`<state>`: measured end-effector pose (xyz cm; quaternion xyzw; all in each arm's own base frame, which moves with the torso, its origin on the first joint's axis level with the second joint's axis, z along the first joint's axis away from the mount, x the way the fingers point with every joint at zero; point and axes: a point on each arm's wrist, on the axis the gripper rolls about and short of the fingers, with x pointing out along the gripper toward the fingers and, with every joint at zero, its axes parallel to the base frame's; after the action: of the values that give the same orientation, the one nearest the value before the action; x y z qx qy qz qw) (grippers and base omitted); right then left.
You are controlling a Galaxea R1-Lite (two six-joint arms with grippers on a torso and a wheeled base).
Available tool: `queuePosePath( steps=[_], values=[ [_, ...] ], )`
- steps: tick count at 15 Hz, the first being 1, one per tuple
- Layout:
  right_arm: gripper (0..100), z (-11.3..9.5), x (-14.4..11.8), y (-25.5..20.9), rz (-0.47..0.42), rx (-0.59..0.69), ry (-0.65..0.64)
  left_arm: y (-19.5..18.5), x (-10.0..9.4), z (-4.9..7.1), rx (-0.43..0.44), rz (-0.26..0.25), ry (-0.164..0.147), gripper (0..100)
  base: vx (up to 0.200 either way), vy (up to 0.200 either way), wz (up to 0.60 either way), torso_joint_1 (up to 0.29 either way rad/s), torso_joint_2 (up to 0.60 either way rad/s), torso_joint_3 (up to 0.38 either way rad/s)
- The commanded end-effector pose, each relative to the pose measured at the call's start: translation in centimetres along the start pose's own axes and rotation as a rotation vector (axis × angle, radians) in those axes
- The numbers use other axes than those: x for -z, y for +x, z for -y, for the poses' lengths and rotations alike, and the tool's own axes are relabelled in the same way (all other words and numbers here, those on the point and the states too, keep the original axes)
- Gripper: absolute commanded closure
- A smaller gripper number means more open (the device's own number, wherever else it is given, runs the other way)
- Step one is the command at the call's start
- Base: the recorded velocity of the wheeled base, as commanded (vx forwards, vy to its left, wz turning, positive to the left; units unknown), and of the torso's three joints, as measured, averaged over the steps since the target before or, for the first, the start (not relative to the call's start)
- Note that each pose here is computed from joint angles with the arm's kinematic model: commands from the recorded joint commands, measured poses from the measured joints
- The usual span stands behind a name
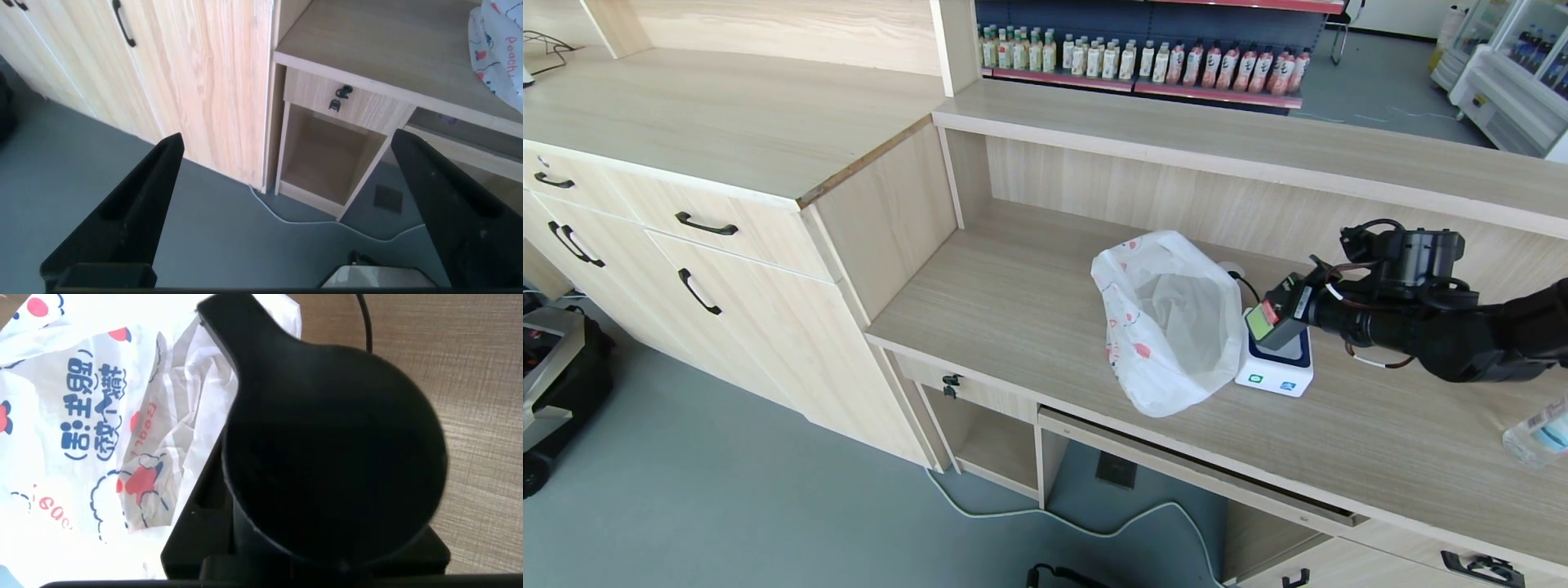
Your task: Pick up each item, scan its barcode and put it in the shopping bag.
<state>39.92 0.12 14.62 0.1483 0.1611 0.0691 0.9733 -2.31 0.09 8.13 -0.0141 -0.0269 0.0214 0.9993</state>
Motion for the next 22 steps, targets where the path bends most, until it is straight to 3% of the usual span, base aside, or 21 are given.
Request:
queuePosePath(
  steps=[1,10,13,14,16,18,22],
  values=[
    [100,0.0,0.1,0.0,-0.002,-0.001,0.000,0.0,0.0,0.0,-0.001,0.001,-0.001,0,0.000,0.000,0.00,0.000,0.00,0.000],
    [100,0.1,0.8,0.8,-0.020,-0.002,0.001,0.0,0.0,0.0,-0.001,0.001,-0.001,0,0.000,0.000,0.00,0.000,0.00,0.000],
    [100,-0.8,-0.7,-0.3,0.045,-0.030,-0.039,0.0,0.0,0.0,-0.001,-0.001,-0.001,0,0.000,0.000,0.00,0.000,0.00,0.000],
    [100,-1.8,-2.0,-2.0,0.089,-0.045,-0.132,0.0,0.0,0.0,-0.001,0.001,-0.001,0,0.000,0.000,0.00,0.000,0.00,0.000],
    [100,-2.0,-2.4,-7.3,0.128,-0.007,-0.451,0.0,0.0,0.0,-0.001,0.001,-0.001,0,0.000,0.000,0.00,0.000,0.00,0.000],
    [100,0.2,-1.2,-12.2,0.200,0.109,-0.706,0.0,0.0,0.0,-0.001,0.001,-0.001,0,0.000,0.000,0.00,0.000,0.00,0.000],
    [100,-0.2,-2.9,-14.4,0.375,0.164,-0.814,0.0,0.0,0.0,-0.001,-0.001,-0.001,0,0.000,0.000,0.00,0.000,0.00,0.000]
  ],
)
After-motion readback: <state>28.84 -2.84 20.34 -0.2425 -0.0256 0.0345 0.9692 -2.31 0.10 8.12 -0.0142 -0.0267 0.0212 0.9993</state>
